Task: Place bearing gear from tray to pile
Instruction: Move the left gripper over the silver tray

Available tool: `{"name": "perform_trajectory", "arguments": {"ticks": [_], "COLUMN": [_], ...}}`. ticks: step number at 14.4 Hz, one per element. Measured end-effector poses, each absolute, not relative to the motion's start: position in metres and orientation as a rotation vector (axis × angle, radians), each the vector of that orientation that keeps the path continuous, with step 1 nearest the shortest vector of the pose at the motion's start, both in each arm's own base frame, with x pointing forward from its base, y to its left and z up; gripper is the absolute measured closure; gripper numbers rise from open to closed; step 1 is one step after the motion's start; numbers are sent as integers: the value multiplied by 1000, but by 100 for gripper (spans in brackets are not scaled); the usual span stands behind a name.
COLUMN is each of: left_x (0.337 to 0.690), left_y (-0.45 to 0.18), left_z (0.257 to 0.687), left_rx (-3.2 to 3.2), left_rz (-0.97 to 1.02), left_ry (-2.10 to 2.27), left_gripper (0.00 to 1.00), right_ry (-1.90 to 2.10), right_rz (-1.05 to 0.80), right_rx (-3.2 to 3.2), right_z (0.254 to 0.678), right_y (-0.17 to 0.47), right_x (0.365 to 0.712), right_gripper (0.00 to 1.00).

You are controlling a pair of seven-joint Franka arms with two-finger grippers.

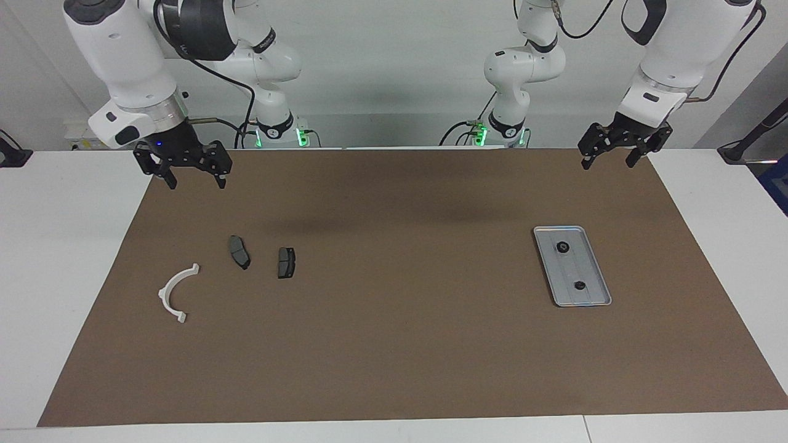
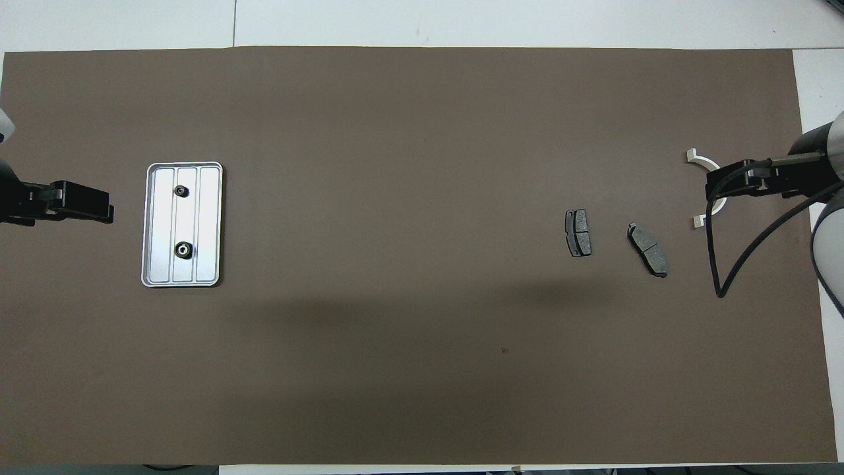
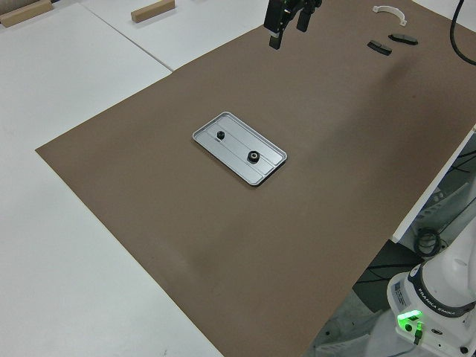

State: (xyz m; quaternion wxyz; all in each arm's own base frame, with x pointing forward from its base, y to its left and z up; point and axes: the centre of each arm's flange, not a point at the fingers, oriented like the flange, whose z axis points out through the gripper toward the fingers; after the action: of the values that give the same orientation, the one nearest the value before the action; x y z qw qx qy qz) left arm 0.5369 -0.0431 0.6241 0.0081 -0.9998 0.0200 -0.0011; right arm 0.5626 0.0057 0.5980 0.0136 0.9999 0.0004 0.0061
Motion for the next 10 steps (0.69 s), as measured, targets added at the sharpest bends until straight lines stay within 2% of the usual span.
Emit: {"name": "perform_trajectory", "arguments": {"ticks": [5, 10], "left_x": [536, 526], "left_y": [-47, -49], "left_z": [624, 617], "left_rx": [-3124, -3116], "left_rz": [-2, 108], "left_ry": [74, 79], "left_gripper": [0, 0], "right_ry": [-35, -36], "right_rz": [18, 18], "right_rx": [3114, 3114], "right_z": [598, 598], "right_y": [-7, -8], "right_x": [563, 563], "right_gripper": [0, 0]}}
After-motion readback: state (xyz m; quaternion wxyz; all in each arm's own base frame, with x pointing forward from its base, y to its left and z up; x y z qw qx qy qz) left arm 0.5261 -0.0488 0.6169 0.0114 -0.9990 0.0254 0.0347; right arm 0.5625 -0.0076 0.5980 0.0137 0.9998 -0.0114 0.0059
